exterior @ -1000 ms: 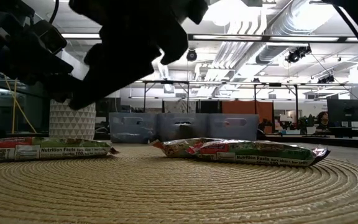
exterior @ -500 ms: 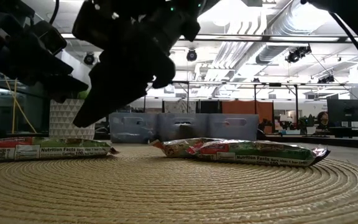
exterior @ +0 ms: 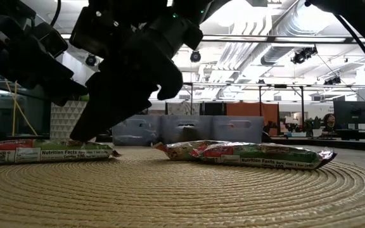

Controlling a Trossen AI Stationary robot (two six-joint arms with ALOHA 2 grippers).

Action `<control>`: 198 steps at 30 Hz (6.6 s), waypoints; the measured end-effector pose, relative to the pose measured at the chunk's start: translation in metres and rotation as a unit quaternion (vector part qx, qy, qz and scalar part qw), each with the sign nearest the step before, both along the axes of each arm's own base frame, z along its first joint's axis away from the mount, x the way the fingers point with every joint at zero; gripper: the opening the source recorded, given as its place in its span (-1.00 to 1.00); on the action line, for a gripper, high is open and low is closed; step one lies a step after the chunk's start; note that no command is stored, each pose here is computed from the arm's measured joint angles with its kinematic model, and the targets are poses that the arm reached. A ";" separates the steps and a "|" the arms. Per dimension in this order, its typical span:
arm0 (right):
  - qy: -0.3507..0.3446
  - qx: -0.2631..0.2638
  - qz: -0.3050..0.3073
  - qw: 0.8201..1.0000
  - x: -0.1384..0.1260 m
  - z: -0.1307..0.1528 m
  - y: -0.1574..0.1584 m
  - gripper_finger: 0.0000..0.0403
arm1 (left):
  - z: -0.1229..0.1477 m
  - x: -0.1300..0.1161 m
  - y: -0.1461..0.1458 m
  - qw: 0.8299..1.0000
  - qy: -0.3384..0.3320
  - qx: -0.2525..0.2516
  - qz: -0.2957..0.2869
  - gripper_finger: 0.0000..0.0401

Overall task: Pick and place Granola Bars by type
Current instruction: Put the red granola bar into the right black bin

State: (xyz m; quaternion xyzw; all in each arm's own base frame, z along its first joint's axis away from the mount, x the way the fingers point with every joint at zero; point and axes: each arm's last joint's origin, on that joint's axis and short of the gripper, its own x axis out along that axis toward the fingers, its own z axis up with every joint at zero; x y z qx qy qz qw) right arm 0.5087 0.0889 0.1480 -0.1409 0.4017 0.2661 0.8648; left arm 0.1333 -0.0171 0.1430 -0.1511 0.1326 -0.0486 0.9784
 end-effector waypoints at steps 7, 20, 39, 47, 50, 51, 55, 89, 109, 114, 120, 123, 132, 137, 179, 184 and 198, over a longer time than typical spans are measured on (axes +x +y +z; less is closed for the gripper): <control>0.001 0.000 0.000 1.000 0.000 0.000 0.000 -0.04 | 0.000 0.000 0.000 1.000 0.002 0.000 0.000 0.24; 0.008 0.006 -0.003 1.000 0.004 -0.019 0.001 -0.04 | -0.001 0.000 0.000 1.000 0.007 0.001 0.000 0.24; 0.011 -0.006 -0.008 1.000 0.003 -0.020 0.000 -0.13 | -0.002 -0.001 0.000 1.000 0.013 0.002 0.000 0.24; 0.018 0.003 -0.015 1.000 0.003 -0.022 0.000 -0.29 | -0.002 -0.001 0.000 1.000 0.012 0.001 0.000 0.24; 0.018 0.001 -0.018 1.000 0.003 -0.022 0.000 -0.34 | -0.002 -0.001 0.000 1.000 0.012 0.001 0.000 0.24; 0.018 0.002 -0.020 1.000 0.003 -0.022 0.000 -0.35 | -0.002 -0.001 0.000 1.000 0.012 0.001 0.000 0.24; 0.021 0.007 -0.029 0.999 0.003 -0.022 0.000 -0.42 | -0.002 -0.001 0.000 1.000 0.012 0.001 0.000 0.24; -0.133 0.100 -0.082 0.983 0.006 0.059 0.037 -0.50 | -0.002 -0.001 0.000 1.000 0.013 0.002 0.000 0.24; -0.370 0.055 -0.321 0.870 -0.047 0.222 0.017 -0.50 | -0.005 -0.001 0.000 1.000 0.027 0.003 0.000 0.24; -0.397 -0.024 -0.428 0.811 -0.067 0.250 -0.002 -0.50 | -0.005 -0.001 0.000 1.000 0.028 0.004 0.000 0.24; -0.376 -0.129 -0.584 0.708 -0.089 0.265 -0.034 -0.50 | -0.007 -0.002 0.000 0.999 0.036 0.005 0.000 0.24; -0.348 -0.167 -0.635 0.670 -0.101 0.265 -0.053 -0.50 | -0.007 -0.002 0.000 0.999 0.036 0.005 0.000 0.24; -0.176 -0.137 -0.725 0.651 -0.142 0.232 -0.120 -0.50 | -0.007 -0.002 0.000 0.999 0.036 0.005 0.000 0.24; -0.073 -0.151 -0.733 0.659 -0.150 0.201 -0.155 -0.50 | -0.007 -0.002 0.000 0.999 0.036 0.005 0.000 0.24; 0.080 0.026 -0.758 0.647 -0.221 0.058 -0.266 -0.35 | -0.007 -0.002 0.000 0.999 0.036 0.005 0.000 0.24; 0.082 0.024 -0.747 0.659 -0.221 0.059 -0.267 -0.14 | -0.007 -0.002 0.000 0.999 0.036 0.005 0.000 0.24; -0.091 0.083 -0.622 0.773 -0.241 0.157 -0.232 -0.01 | -0.007 -0.002 0.000 0.999 0.036 0.004 0.000 0.24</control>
